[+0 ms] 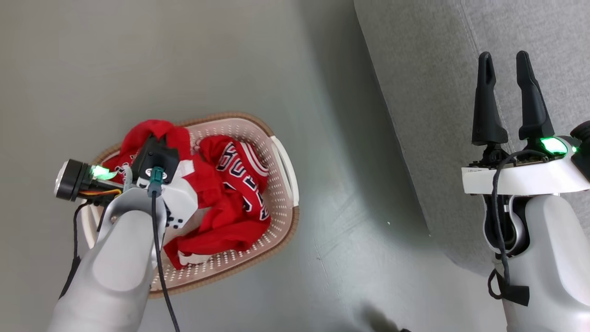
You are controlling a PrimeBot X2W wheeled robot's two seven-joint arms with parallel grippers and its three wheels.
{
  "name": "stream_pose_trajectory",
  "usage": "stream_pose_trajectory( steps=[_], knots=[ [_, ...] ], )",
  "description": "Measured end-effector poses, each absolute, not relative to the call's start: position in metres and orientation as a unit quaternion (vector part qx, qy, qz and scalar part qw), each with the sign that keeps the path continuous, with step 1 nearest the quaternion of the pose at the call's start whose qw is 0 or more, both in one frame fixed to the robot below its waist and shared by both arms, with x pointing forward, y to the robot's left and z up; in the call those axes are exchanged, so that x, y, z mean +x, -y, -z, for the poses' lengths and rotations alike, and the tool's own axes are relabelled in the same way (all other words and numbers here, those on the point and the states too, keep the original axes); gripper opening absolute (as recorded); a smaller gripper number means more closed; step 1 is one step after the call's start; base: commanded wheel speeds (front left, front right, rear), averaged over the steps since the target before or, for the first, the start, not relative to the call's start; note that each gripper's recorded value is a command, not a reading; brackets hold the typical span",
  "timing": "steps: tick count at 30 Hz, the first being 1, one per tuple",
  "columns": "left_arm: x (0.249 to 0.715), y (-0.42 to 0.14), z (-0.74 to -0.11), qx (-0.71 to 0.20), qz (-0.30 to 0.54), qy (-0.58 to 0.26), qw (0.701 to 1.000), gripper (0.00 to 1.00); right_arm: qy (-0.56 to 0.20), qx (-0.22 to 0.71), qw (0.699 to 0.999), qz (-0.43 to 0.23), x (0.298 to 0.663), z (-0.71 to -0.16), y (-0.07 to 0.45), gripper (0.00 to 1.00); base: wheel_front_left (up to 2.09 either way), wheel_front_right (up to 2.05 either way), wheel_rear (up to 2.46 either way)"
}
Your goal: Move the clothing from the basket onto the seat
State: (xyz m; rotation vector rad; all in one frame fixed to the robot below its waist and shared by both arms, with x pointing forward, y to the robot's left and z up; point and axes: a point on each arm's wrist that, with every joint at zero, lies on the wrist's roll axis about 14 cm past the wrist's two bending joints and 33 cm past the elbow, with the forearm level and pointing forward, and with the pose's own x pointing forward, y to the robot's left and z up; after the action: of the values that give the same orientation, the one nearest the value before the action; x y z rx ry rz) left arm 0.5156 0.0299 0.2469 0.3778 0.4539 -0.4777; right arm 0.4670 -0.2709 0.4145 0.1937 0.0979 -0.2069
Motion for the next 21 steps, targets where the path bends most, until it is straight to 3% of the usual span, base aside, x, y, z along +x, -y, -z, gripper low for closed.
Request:
stream_pose_trajectory(
  steps=[21],
  knots=[
    [0.529, -0.056, -0.359, 0.148, 0.165, -0.113, 0.969, 0.0, -0.027, 0.073, 0.995, 0.056, 0.46, -0.445, 0.24, 1.0, 0.0, 0.0, 0.0]
  ],
)
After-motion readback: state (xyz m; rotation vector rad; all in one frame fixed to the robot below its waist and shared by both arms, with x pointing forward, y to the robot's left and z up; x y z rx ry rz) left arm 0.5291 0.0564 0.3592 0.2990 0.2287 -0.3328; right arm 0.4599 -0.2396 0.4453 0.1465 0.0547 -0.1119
